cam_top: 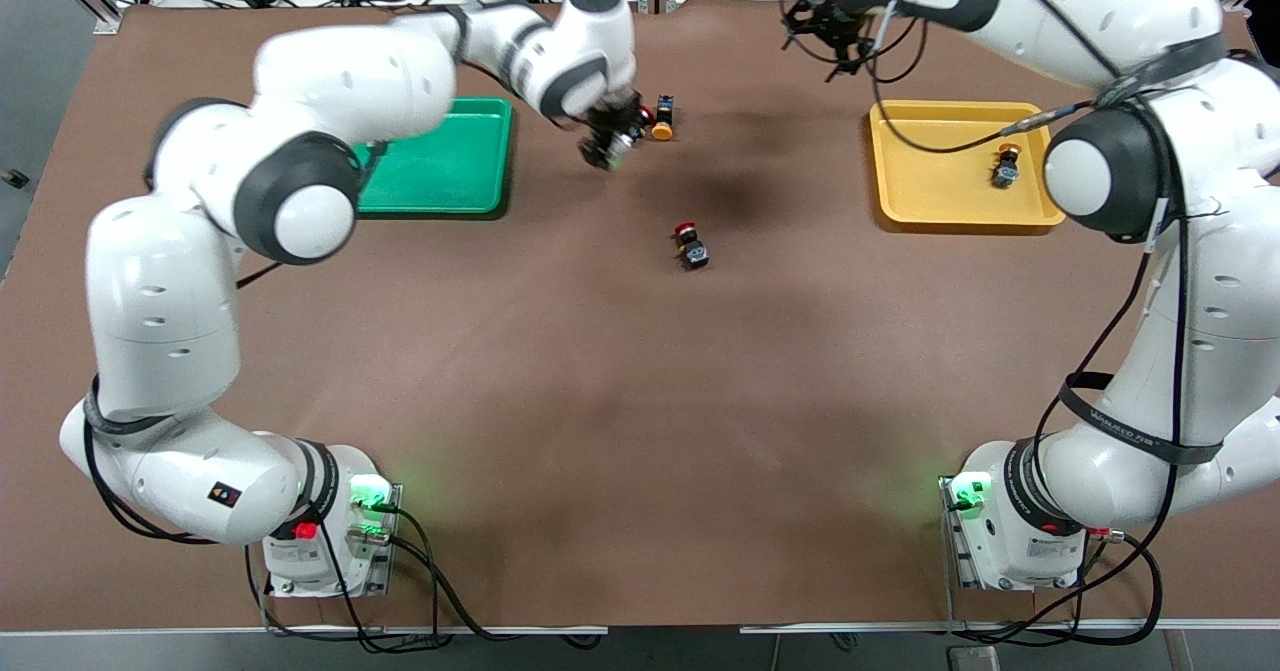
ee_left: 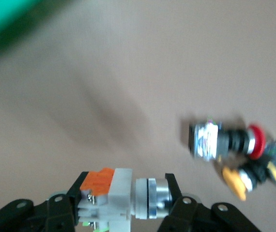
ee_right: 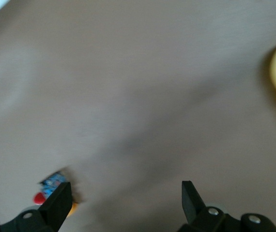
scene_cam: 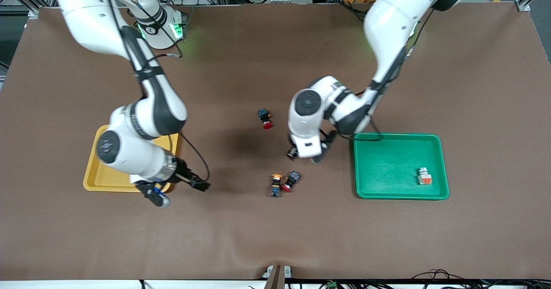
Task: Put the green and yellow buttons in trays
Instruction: 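Carry the second white button to the green tray while the right gripper reaches buttons, then place the white button in the green tray while the right gripper grasps a yellow button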
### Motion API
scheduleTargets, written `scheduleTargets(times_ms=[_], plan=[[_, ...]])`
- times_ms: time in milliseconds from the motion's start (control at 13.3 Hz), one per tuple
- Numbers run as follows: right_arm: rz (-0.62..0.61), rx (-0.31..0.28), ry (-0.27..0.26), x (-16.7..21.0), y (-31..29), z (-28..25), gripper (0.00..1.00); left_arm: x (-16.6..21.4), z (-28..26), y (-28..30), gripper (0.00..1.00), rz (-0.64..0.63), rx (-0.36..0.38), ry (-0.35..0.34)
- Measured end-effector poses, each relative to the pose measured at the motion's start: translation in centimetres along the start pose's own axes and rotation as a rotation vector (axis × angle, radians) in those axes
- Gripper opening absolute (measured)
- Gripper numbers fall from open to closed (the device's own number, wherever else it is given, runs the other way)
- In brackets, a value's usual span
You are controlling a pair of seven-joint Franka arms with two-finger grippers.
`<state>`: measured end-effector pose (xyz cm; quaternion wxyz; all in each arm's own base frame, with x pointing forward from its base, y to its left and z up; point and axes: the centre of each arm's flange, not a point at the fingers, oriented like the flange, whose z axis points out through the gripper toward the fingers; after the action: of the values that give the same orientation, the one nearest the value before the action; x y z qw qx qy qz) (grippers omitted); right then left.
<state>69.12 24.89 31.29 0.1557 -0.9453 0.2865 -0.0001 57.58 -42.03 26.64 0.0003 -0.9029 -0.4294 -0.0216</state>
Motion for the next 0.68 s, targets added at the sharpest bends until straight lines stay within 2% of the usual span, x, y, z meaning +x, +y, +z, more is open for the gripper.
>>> scheduleTargets(times_ms=[150, 301, 527, 677], plan=[[0.019, 0.054, 0.045, -1.9, -2.7, 2.2, 1.00, 6.4, -1.8, -1.0, 0.66, 0.101, 0.027, 0.013], [0.047, 0.090, 0.056, -3.8, -5.7, 4.5, 1.00, 11.6, -1.8, -2.3, 0.66, 0.185, 0.055, 0.010], [0.010, 0.107, 0.088, -6.1, -8.8, 8.4, 1.00, 18.1, -0.7, -4.7, 0.66, 0.296, 0.094, -0.011], [-0.055, 0.094, 0.123, -7.6, -9.9, 10.0, 1.00, 21.5, 0.3, -6.1, 0.66, 0.345, 0.106, -0.026]])
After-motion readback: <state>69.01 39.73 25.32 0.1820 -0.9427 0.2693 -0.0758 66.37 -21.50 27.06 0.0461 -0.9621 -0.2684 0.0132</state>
